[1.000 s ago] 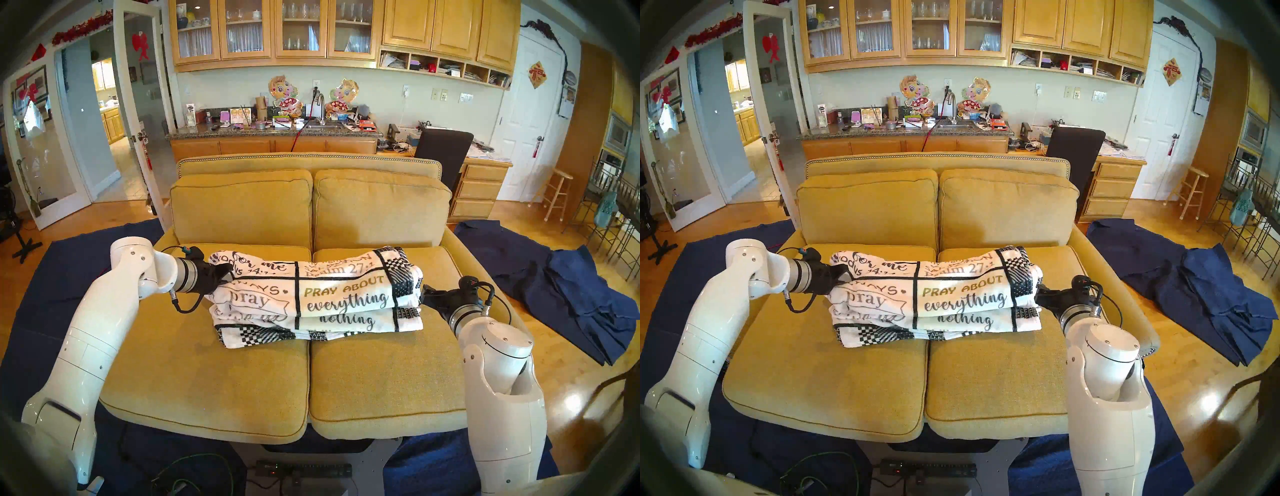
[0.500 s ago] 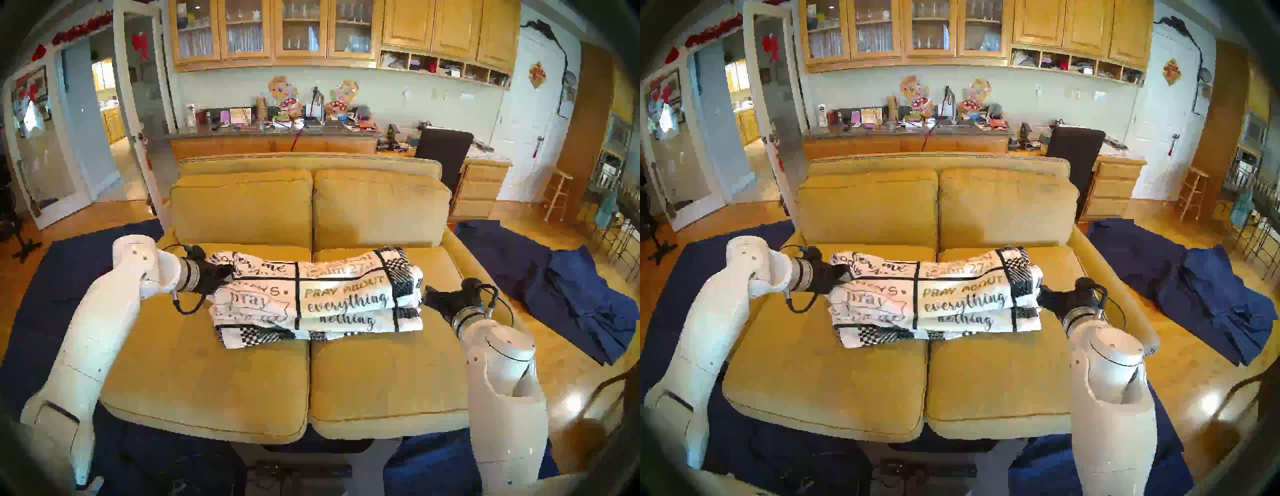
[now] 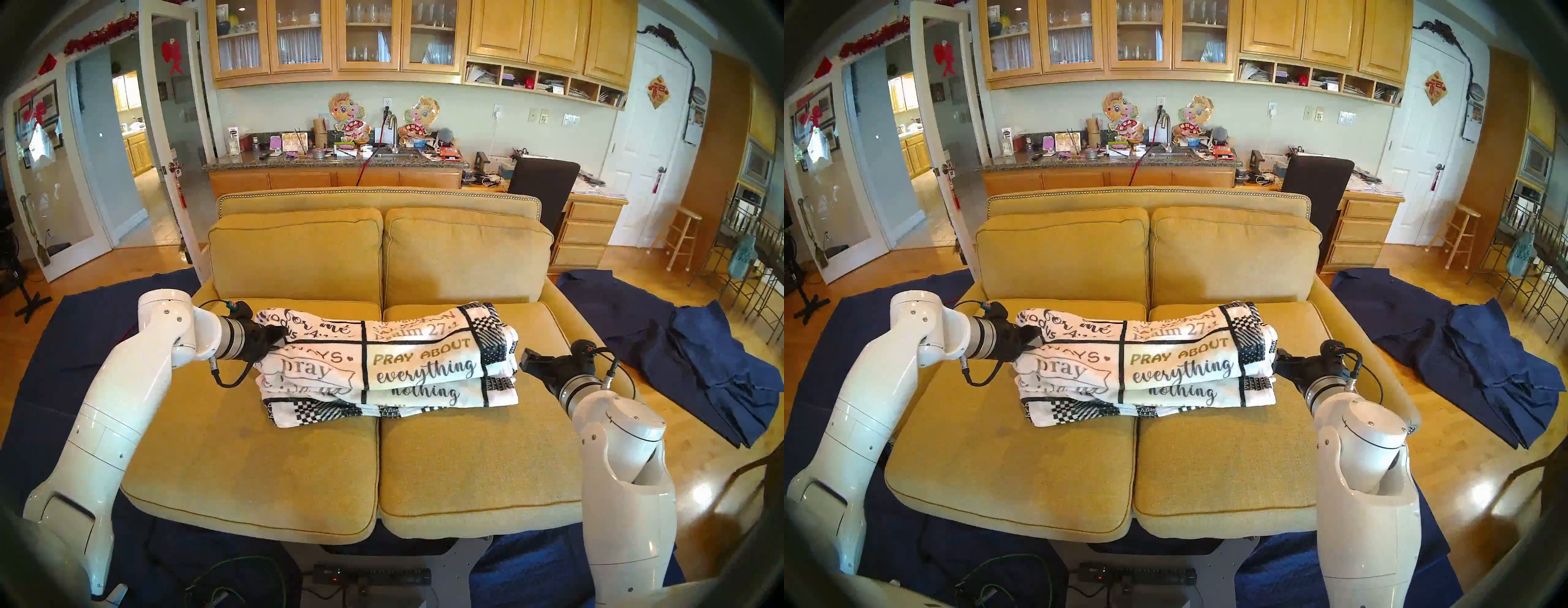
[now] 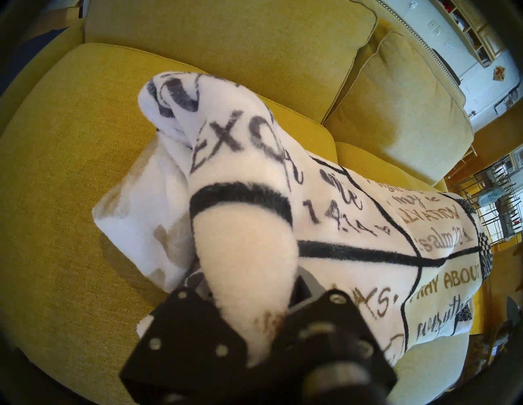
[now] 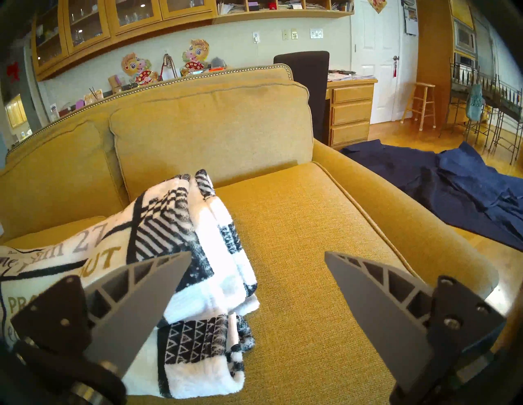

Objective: Fold the blanket in half twice

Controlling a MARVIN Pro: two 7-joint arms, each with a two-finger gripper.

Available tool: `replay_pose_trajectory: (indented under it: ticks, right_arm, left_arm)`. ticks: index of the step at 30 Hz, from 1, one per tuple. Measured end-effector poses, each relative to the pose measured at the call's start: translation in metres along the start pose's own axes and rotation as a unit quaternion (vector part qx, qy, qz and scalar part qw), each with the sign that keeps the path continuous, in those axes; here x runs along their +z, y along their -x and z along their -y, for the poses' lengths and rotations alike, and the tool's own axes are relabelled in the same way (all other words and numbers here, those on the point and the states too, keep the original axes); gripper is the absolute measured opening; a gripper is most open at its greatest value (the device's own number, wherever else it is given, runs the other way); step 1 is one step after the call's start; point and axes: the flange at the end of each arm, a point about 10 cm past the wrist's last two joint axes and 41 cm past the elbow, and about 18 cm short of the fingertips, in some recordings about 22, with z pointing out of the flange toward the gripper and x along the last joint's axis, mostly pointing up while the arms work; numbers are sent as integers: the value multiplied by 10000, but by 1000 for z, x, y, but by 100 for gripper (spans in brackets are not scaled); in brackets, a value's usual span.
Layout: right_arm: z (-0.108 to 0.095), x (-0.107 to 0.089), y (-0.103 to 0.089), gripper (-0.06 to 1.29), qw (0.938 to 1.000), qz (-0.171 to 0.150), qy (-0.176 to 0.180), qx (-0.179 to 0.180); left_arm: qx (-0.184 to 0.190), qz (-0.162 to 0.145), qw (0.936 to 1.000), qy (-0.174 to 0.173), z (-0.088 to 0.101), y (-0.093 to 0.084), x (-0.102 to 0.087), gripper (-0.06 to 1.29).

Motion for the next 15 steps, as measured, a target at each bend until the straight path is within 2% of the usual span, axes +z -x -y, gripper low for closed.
replay_pose_trajectory:
  ticks: [8,15]
  right_arm:
    - [-19,-1,-18,122,9991,-44,-393,178]
    - [-42,17,-27,122,9966,-47,-766,302]
  left_arm:
    - [18,-5,10000,-1,0,0,0,8]
    - [29,-7,10000,-2,0,1,0,8]
